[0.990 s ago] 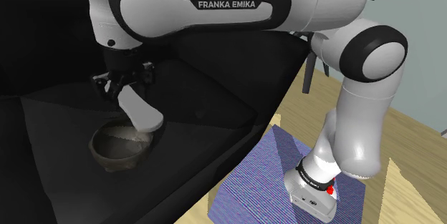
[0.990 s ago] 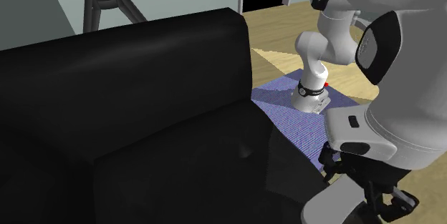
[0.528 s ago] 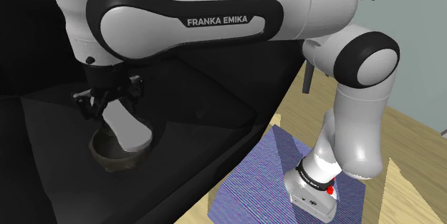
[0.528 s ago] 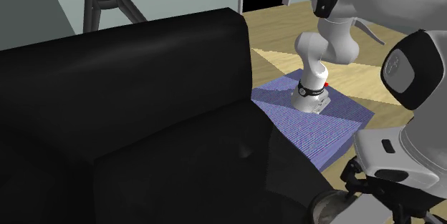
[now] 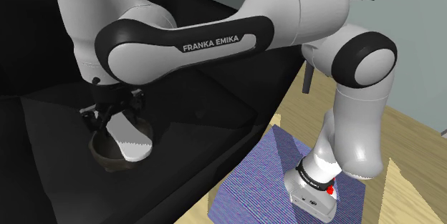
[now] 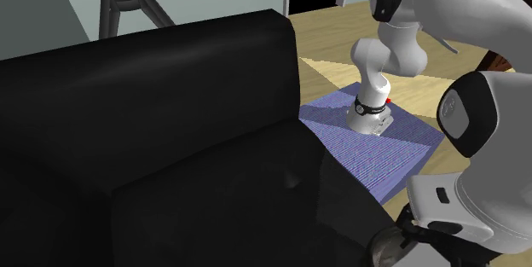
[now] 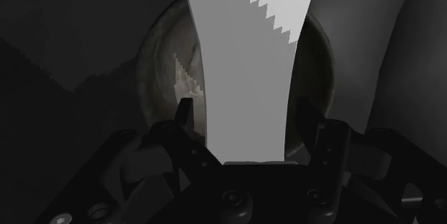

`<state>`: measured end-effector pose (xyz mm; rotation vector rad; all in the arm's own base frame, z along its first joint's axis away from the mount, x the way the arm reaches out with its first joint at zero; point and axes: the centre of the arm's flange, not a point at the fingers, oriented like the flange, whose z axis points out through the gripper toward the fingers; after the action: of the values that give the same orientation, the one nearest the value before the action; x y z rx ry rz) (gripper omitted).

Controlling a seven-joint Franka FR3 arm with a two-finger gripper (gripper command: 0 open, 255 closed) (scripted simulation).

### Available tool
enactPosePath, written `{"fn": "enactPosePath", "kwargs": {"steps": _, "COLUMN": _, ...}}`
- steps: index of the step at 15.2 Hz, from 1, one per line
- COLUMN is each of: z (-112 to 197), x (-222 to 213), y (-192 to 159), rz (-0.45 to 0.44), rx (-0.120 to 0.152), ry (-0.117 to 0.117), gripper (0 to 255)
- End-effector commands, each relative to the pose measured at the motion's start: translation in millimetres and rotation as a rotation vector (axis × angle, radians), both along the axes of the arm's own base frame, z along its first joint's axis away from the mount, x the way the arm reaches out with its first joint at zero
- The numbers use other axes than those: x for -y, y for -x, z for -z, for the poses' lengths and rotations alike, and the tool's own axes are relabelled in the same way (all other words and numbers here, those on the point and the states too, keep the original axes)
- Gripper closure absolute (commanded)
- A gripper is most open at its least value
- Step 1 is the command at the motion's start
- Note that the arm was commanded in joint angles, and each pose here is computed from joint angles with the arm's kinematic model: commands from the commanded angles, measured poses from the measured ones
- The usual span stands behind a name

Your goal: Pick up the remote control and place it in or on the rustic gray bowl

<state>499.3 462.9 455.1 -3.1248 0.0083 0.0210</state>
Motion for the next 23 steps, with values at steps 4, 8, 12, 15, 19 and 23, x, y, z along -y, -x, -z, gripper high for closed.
{"fn": "enactPosePath", "kwargs": {"steps": 4, "z": 20, "x": 0, "y": 0, "rz": 0.000, "rx": 0.001, "ry": -0.001, "gripper": 255}}
{"fn": "enactPosePath", "kwargs": {"steps": 8, "z": 20, "x": 0, "y": 0, "rz": 0.000, "rx": 0.001, "ry": -0.001, "gripper": 255}}
{"fn": "enactPosePath", "kwargs": {"steps": 12, "z": 20, "x": 0, "y": 0, "rz": 0.000, "rx": 0.001, "ry": -0.001, "gripper": 0}}
{"fn": "enactPosePath", "kwargs": {"steps": 15, "z": 20, "x": 0, "y": 0, "rz": 0.000, "rx": 0.001, "ry": -0.001, "gripper": 0}}
{"fn": "enactPosePath", "kwargs": {"steps": 19, "z": -20, "x": 1, "y": -1, "rz": 0.000, "rx": 0.001, "ry": -0.001, "gripper": 0}}
{"fn": "enactPosePath", "kwargs": {"steps": 23, "z": -30, "x": 1, "y": -1, "rz": 0.000, "rx": 0.001, "ry": -0.001, "gripper": 0}}
